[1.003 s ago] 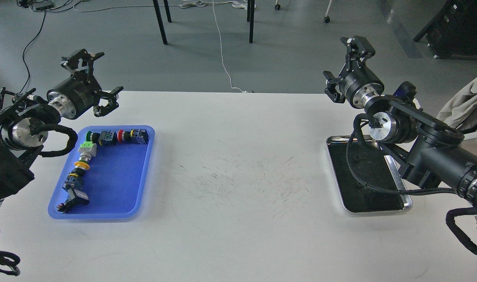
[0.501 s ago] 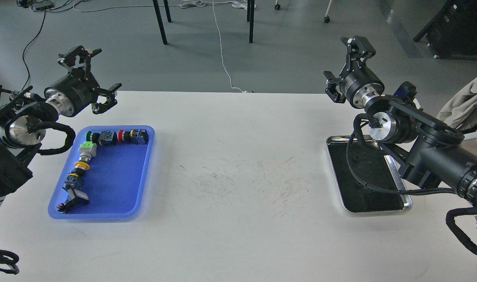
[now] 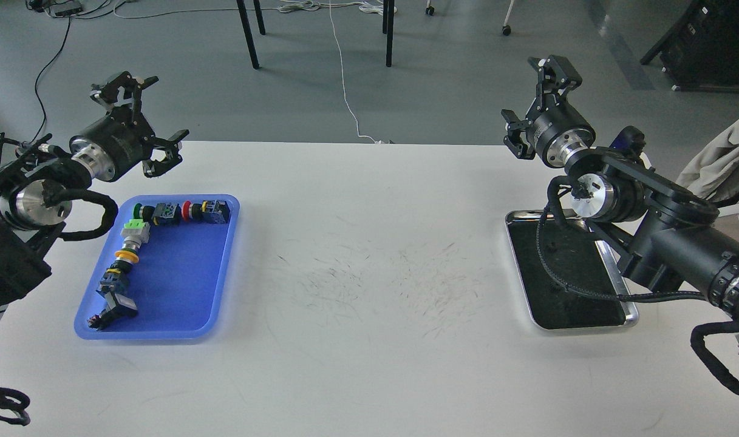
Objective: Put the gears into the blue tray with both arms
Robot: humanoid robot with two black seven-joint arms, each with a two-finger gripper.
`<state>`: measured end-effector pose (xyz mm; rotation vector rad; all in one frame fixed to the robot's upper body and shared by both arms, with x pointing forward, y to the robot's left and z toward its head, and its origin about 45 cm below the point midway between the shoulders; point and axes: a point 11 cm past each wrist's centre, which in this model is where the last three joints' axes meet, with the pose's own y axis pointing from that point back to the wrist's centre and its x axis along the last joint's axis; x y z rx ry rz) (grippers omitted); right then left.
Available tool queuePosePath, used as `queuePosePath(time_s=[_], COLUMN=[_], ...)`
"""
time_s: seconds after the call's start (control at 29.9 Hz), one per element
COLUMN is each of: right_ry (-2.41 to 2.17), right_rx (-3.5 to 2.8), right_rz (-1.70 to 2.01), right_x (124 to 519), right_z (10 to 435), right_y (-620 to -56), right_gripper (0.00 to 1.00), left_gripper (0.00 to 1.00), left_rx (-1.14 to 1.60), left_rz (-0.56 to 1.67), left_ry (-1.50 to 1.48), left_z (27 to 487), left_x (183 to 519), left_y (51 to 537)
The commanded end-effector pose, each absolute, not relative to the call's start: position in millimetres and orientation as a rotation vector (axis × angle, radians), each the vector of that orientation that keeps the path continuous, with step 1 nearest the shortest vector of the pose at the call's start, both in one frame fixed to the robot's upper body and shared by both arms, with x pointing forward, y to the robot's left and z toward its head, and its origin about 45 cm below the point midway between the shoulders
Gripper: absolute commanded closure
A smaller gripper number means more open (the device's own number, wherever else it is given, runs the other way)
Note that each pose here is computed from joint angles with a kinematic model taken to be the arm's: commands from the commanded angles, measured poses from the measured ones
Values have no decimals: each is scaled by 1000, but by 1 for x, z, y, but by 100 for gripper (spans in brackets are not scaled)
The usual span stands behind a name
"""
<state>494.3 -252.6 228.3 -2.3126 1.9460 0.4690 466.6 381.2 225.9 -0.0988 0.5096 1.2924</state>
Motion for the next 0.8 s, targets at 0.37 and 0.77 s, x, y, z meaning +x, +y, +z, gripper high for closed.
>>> queuePosePath(time_s=[0.37, 0.77], right_ry=[1951, 1952], right_rx=[-2310, -2324], right_rz=[464, 460], right_x=[495, 494], right_z=[229, 229], right_y=[-255, -256], right_gripper=[1, 1], left_gripper=[2, 2], left_rx=[-93, -91], left_rz=[1292, 1293], left_ry=[508, 508], left_z=[225, 225], left_x=[466, 466], left_y=[382, 382])
